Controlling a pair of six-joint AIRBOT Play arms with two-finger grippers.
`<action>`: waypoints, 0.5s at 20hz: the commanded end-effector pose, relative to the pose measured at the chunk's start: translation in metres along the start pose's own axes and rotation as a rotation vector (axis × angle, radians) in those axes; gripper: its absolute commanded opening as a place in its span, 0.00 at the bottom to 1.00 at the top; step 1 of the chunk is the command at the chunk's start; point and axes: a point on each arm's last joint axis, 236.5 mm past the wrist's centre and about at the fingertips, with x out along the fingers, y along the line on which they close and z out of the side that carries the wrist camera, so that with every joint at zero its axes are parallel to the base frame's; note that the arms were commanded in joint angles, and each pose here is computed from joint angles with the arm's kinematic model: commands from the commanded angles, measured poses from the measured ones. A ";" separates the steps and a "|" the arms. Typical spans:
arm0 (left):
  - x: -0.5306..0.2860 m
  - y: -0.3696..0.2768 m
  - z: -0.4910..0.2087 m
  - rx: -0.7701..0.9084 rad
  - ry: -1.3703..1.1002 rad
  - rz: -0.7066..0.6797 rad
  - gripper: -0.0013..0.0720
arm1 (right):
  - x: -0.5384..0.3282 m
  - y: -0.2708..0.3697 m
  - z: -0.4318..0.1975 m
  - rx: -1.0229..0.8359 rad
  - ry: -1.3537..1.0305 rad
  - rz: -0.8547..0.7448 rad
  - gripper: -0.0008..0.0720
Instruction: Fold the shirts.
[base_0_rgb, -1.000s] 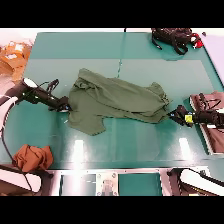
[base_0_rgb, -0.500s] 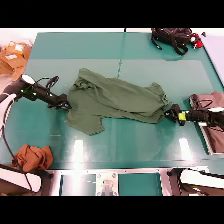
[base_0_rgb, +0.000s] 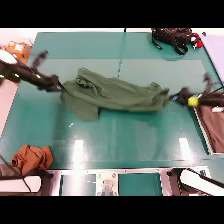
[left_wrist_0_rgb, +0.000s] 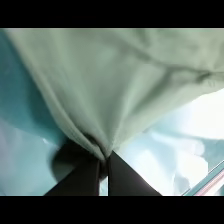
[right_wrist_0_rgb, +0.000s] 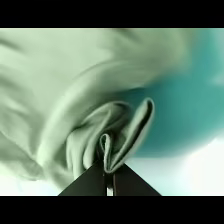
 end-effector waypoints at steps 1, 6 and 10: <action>-0.112 -0.085 0.022 0.178 -0.273 0.050 0.05 | -0.106 0.115 0.030 -0.197 -0.228 0.083 0.03; -0.335 -0.256 -0.011 0.583 -0.954 0.198 0.05 | -0.273 0.250 0.016 -0.465 -0.706 0.058 0.03; -0.457 -0.332 -0.083 0.750 -1.371 0.354 0.05 | -0.354 0.330 -0.025 -0.630 -0.992 0.052 0.03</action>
